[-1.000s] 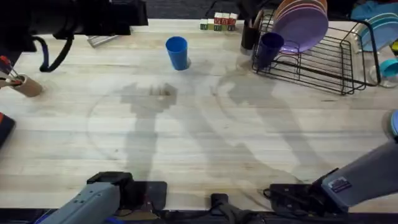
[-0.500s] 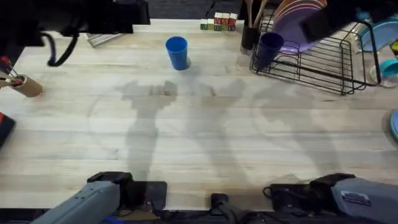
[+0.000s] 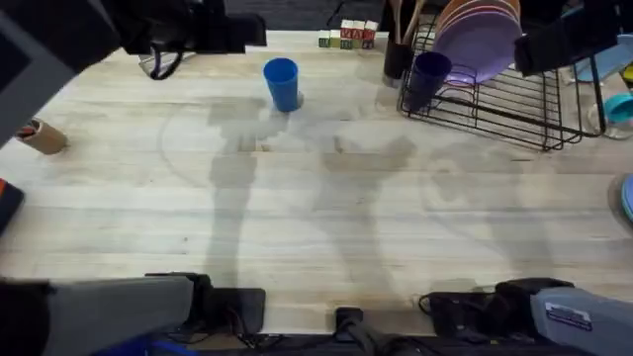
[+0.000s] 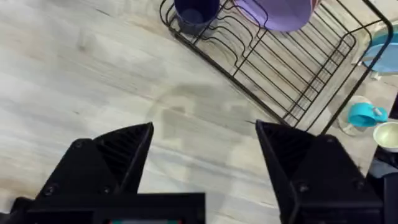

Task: Pick up the cup on the table and put them onto the rack.

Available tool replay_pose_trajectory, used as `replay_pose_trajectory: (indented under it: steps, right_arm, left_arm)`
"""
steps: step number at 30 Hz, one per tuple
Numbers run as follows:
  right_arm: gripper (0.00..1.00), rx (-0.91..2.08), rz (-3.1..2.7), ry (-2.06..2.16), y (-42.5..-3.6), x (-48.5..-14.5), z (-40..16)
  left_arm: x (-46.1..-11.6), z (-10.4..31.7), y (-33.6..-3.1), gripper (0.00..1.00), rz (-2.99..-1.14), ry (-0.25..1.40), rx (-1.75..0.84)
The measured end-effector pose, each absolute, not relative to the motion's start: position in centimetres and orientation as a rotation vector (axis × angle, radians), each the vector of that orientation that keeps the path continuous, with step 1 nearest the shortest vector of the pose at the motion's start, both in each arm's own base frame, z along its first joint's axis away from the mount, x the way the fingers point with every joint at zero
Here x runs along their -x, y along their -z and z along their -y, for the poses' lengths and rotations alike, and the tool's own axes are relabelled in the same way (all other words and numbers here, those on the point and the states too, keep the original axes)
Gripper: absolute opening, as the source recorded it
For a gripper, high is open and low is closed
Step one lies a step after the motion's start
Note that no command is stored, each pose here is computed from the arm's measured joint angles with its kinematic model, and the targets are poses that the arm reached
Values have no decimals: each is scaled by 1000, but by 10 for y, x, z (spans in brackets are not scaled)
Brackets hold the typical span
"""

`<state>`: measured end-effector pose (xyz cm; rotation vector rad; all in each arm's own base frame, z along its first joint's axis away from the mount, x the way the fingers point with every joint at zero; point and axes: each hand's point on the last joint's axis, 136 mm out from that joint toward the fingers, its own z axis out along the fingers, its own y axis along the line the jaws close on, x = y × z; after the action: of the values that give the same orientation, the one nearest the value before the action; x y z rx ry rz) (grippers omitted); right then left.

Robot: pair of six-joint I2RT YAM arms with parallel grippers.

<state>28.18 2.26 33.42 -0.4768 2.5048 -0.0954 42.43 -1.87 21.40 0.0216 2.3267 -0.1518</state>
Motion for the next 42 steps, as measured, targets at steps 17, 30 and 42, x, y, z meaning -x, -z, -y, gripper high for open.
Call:
replay_pose_trajectory:
  steps: [17, 30, 42]
  right_arm:
    - [993, 454, -2496, 77, -336, -284, -24]
    - [993, 440, -2496, 73, -336, -284, -24]
    - [993, 439, -2496, 73, -336, -284, -24]
  left_arm:
    - [-453, 35, -146, 993, -2432, 290, -12]
    - [-461, 36, -133, 993, -2436, 299, -10]
    - [-463, 36, -107, 923, -2492, 315, 33]
